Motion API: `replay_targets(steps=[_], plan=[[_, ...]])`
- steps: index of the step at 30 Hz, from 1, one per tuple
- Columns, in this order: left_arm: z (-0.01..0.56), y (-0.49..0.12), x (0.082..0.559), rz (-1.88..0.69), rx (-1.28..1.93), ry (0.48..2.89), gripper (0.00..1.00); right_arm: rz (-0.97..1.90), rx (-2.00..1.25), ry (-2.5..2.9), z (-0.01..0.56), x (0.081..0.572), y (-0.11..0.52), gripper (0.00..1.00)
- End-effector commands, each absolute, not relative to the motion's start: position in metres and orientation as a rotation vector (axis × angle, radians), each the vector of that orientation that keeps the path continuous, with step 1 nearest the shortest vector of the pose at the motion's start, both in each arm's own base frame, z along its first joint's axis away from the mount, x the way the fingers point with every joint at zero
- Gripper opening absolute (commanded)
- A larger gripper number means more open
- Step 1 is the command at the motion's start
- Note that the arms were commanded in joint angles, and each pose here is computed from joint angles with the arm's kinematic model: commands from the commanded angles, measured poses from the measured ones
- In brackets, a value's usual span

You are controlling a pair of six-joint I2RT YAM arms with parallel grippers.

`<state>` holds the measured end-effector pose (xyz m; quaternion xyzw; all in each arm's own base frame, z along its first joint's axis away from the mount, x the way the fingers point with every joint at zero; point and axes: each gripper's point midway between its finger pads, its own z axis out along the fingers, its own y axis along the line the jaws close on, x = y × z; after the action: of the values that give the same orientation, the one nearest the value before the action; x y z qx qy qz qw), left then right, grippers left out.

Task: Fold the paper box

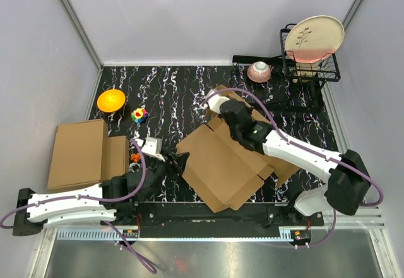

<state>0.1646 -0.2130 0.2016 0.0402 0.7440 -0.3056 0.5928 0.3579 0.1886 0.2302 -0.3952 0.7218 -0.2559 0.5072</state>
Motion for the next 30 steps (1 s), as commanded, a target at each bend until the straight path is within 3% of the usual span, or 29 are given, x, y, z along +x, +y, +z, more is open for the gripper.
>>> replay_targets(steps=[1, 17, 25, 30], plan=[[0.222, -0.192, 0.185, -0.546, -0.022, 1.660, 0.57, -0.805, -0.979, 1.605, 0.254, 0.343, 0.186, 0.00], [0.219, -0.183, 0.237, -0.489, -0.218, 1.551, 0.57, -0.935, -0.939, 1.433, 0.252, 0.284, 0.209, 0.00], [0.216, -0.181, 0.248, -0.491, -0.270, 1.533, 0.57, -0.973, -0.841, 1.312, 0.293, 0.288, 0.219, 0.00], [0.218, -0.186, 0.258, -0.537, -0.293, 1.499, 0.57, -0.949, -0.887, 1.314, 0.274, 0.291, 0.229, 0.00]])
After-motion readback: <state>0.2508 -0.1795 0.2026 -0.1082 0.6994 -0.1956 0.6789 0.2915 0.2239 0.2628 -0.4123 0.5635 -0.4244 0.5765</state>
